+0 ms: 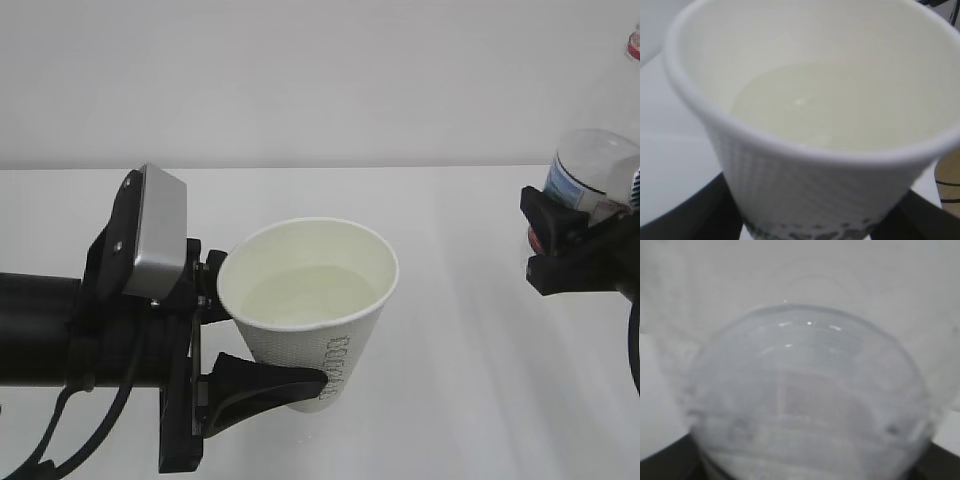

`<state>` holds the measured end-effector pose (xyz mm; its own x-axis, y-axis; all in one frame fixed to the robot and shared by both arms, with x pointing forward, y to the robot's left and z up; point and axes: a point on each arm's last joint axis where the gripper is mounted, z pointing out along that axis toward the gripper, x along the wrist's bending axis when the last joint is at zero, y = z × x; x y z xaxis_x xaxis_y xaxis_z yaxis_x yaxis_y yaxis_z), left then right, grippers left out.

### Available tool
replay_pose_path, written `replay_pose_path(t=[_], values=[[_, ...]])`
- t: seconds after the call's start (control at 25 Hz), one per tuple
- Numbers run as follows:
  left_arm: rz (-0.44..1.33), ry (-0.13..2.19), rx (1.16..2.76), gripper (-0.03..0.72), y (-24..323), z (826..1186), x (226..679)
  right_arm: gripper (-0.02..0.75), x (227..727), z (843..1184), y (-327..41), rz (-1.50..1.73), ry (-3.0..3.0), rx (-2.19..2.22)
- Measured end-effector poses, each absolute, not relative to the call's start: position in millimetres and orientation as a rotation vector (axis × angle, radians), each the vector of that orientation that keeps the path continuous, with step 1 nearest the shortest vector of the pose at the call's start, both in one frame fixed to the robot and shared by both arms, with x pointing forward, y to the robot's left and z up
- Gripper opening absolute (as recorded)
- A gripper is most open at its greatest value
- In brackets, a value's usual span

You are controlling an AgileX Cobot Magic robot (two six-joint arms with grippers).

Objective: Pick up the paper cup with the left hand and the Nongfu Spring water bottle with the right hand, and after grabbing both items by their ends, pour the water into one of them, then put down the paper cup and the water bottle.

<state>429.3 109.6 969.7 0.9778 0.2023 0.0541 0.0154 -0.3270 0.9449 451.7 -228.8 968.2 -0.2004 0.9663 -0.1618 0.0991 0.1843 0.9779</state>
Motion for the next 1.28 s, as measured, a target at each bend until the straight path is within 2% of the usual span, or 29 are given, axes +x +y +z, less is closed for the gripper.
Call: replay_pose_path(t=[0.52,1.08,1.28], values=[[0.190,0.157,1.898,0.490,110,970,429,0.493,428,950,-241,1.127,1.525,1.094],[0.190,0.157,1.898,0.490,110,970,429,0.493,428,950,-245,1.116,1.475,1.133],[0.190,0.157,1.898,0.490,110,970,429,0.493,431,951,-257,1.081,1.427,1.173]])
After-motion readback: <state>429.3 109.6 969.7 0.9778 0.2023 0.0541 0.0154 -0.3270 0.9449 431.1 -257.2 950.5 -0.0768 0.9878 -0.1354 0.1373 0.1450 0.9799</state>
